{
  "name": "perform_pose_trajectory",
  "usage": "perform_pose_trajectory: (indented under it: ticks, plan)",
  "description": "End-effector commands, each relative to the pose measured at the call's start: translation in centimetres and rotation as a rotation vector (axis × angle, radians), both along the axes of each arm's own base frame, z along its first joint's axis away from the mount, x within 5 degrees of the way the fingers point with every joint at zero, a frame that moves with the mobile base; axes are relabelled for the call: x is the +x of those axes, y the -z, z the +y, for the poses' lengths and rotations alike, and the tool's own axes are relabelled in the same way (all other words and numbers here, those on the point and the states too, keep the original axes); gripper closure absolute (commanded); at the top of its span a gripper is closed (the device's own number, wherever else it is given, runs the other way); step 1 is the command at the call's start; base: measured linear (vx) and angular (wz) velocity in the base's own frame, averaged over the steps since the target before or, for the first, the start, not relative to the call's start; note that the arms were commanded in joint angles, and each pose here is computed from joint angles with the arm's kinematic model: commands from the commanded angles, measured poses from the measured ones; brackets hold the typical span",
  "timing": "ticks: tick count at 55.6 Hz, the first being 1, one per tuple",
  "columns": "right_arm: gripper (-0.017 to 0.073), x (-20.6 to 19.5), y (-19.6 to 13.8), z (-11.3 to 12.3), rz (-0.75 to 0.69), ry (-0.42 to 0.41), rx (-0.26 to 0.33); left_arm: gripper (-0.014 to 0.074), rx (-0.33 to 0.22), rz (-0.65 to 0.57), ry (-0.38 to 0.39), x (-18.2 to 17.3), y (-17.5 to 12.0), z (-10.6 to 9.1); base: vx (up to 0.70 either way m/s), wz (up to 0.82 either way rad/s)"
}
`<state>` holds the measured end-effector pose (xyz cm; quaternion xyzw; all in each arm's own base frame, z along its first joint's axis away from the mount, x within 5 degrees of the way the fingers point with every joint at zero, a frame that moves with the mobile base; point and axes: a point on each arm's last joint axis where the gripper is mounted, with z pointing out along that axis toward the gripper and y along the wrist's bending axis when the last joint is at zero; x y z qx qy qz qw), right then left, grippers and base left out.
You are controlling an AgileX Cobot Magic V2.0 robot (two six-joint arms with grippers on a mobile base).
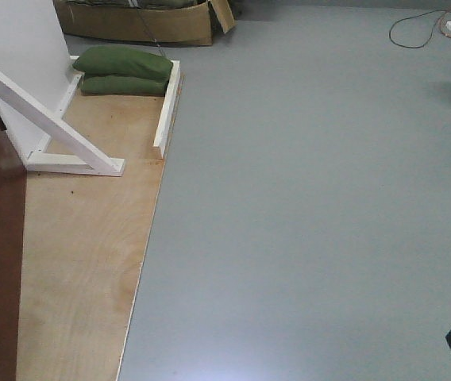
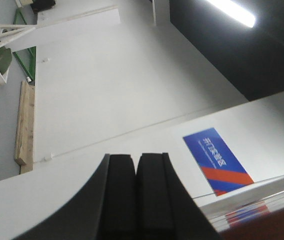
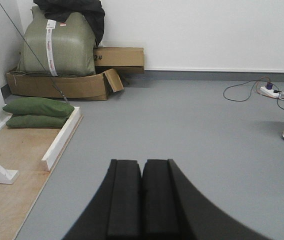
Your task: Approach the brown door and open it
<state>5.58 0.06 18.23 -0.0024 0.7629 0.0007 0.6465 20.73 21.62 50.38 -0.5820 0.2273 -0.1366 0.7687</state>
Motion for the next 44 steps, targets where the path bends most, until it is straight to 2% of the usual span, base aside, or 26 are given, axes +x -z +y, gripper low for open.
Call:
perform_pose_trajectory:
  ticks: [1, 5, 12, 24, 29, 37, 44]
  plan:
    - [0.0559, 0.0, -0.6, 0.0, -0.088, 0.002, -0.009, 0.0600, 0.110, 0.046, 0.401, 2.4, -1.6, -3.8, 0.00, 0.02]
    - [0.0559, 0.0, -0.6, 0.0, -0.088, 0.002, -0.009, 0.0600, 0.108, 0.036, 0.503, 2.8, -1.6, -4.6, 0.00, 0.02]
    - [0.0559, 0.0, -0.6, 0.0, -0.088, 0.002, -0.009, 0.0600, 0.104, 0.011, 0.623, 3.1, -1.8, -5.6, -0.01, 0.02]
    - [0.0559, 0.0, -0.6, 0.0, -0.086, 0.002, -0.009, 0.0600, 0.103, -0.085, 0.668, 1.7, -3.3, -7.0, -0.01, 0.03]
    - [0.0559, 0.0, -0.6, 0.0, -0.086, 0.002, -0.009, 0.0600, 0.132, -0.093, 0.711, 1.1, -3.9, -8.0, 0.00, 0.00]
    - [0.0559, 0.0, -0.6, 0.0, -0.086, 0.002, -0.009, 0.0600, 0.191, -0.048, 0.891, 1.4, -3.8, -9.8, 0.01, -0.03]
    - [0.0559, 0.0, -0.6, 0.0, -0.086, 0.002, -0.009, 0.0600, 0.219, -0.026, 0.988, 1.5, -3.7, -10.8, 0.00, -0.01]
